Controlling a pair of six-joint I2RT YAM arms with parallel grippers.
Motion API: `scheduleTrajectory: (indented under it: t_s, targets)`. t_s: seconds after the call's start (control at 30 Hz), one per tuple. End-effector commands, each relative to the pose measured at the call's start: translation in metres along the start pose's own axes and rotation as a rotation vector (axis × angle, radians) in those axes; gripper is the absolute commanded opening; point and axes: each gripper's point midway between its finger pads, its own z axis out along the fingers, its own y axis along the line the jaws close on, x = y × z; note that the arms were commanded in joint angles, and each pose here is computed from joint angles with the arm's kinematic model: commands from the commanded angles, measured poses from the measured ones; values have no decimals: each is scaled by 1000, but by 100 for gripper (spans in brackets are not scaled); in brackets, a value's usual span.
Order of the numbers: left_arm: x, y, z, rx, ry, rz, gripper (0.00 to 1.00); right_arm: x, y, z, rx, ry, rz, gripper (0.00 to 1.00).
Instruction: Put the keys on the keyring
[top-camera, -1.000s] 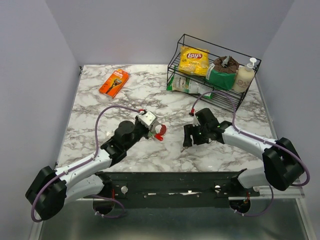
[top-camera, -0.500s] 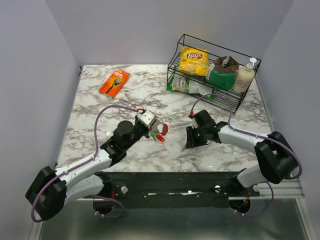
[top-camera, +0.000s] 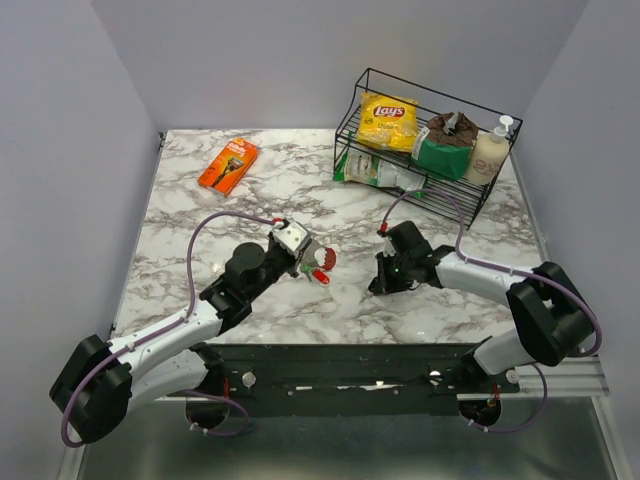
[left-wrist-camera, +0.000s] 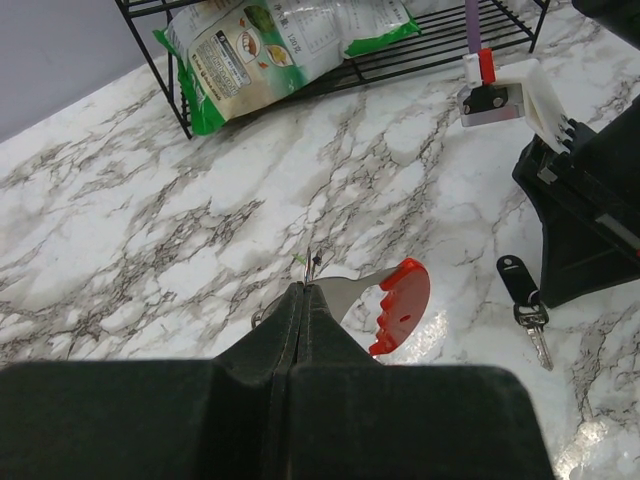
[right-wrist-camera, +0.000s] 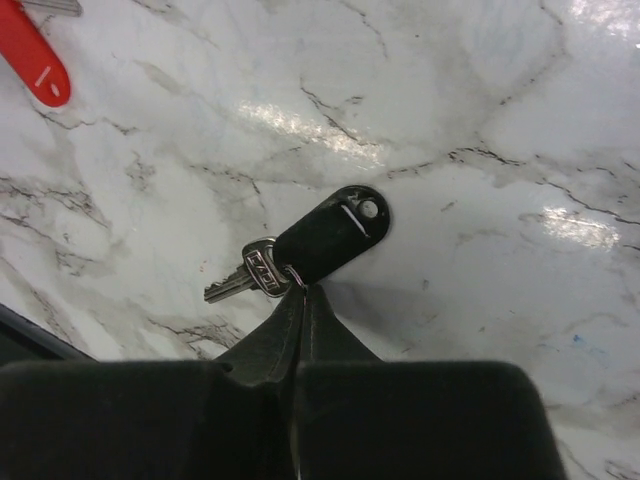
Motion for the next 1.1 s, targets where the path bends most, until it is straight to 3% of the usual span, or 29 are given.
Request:
scheduleTrajectory:
  t_s: [0.0,0.53,0.73,1.07]
  targets:
    - [-12,-1,-2,6,-54,-8,0,-3,-4,-1,7,-33,2,1]
    - [-4,-19,-16,114,-80,25,0,-66,55,-74,-216,-314,-303,1]
    - [-6,-49,-19,284,-92,54,0,-82,78,-100,-303,-394,-455,1]
    - [1,-86,-14,494,-41,50,0,-93,89,-111,-335,-432,-499,1]
